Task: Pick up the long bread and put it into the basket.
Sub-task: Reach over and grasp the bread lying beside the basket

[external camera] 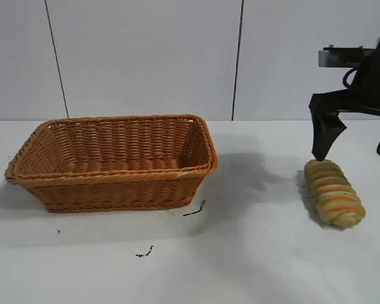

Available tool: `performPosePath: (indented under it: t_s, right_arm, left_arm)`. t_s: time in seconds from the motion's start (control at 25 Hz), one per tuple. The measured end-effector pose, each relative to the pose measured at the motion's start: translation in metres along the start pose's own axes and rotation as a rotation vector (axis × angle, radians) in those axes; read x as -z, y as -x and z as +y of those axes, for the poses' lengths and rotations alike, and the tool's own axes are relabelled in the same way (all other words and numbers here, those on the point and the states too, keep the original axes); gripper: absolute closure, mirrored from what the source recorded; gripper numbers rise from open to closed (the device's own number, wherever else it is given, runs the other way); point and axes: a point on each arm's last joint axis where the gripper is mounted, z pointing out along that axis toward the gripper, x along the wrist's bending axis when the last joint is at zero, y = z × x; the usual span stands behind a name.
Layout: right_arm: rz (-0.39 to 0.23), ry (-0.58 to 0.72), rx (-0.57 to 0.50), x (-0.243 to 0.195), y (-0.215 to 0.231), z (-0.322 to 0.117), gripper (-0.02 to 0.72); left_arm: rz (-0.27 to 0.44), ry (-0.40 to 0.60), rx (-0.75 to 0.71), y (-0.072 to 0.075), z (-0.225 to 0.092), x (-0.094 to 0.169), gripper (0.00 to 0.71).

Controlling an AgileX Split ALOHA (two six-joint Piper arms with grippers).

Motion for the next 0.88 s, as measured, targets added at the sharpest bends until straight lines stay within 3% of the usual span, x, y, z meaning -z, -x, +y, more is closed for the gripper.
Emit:
performPosePath:
  t_s: [0.28, 0.64, 0.76, 0.88]
  right_arm:
    - [-0.005, -0.031, -0.011, -0.041, 0.001, 0.000, 0.014]
    - [-0.002, -0.029, -0.015, -0.050, 0.001, 0.001, 0.021]
    - [0.000, -0.030, -0.018, -0.050, 0.000, 0.001, 0.179]
    - [0.001, -0.035, -0.019, -0.050, 0.000, 0.000, 0.488]
  left_arm:
    - [0.000, 0.000, 0.000, 0.000, 0.000, 0.000, 0.018]
    - [0.000, 0.000, 0.000, 0.000, 0.000, 0.000, 0.018]
    - [0.000, 0.000, 0.000, 0.000, 0.000, 0.000, 0.018]
    - [0.000, 0.000, 0.000, 0.000, 0.000, 0.000, 0.018]
